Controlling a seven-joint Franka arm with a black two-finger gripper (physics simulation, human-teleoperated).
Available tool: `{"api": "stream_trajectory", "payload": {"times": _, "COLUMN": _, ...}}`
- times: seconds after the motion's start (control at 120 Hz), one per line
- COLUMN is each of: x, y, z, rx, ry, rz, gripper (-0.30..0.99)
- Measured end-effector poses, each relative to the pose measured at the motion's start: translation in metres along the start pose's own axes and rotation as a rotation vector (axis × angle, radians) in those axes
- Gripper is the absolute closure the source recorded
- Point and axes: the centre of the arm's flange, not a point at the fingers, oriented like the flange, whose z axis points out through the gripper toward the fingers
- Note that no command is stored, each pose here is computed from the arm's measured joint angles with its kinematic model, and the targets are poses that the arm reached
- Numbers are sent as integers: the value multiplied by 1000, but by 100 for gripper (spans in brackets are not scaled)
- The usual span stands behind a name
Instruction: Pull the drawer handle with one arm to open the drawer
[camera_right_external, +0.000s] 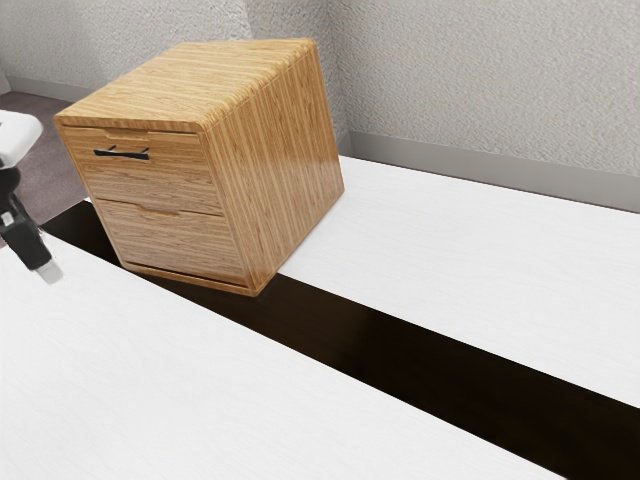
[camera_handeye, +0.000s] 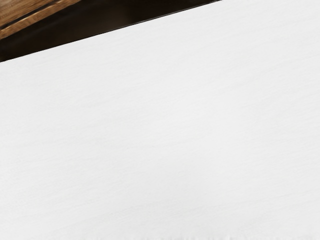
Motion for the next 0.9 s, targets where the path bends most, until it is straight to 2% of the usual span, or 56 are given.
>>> {"api": "stream_trajectory", "payload": {"times": 0.083, "x": -6, "y": -8, "z": -26, "rx": 56, "ry": 11, "rz": 95, "gripper": 0}}
{"api": "stream_trajectory", "payload": {"times": 0.183, "x": -16, "y": -23, "z": -26, "rx": 66, "ry": -11, "rz": 219, "gripper": 0}}
{"api": "stream_trajectory", "payload": {"times": 0.267, "x": -15, "y": -35, "z": -34, "rx": 79, "ry": 7, "rz": 382, "gripper": 0}}
{"api": "stream_trajectory", "payload": {"times": 0.35, "x": -10, "y": -47, "z": -29, "rx": 76, "ry": 41, "rz": 572, "gripper": 0}}
{"api": "stream_trajectory", "payload": {"times": 0.417, "x": 0, "y": -58, "z": -32, "rx": 98, "ry": 89, "rz": 733, "gripper": 0}}
{"api": "stream_trajectory", "payload": {"times": 0.575, "x": 22, "y": -77, "z": -35, "rx": 180, "ry": 189, "rz": 1070, "gripper": 0}}
{"api": "stream_trajectory", "payload": {"times": 0.633, "x": 25, "y": -99, "z": -33, "rx": 207, "ry": 199, "rz": 1121, "gripper": 0}}
{"api": "stream_trajectory", "payload": {"times": 0.725, "x": 28, "y": -123, "z": -30, "rx": 241, "ry": 178, "rz": 1173, "gripper": 0}}
{"api": "stream_trajectory", "payload": {"times": 0.9, "x": 44, "y": -131, "z": -21, "rx": 237, "ry": 190, "rz": 1275, "gripper": 0}}
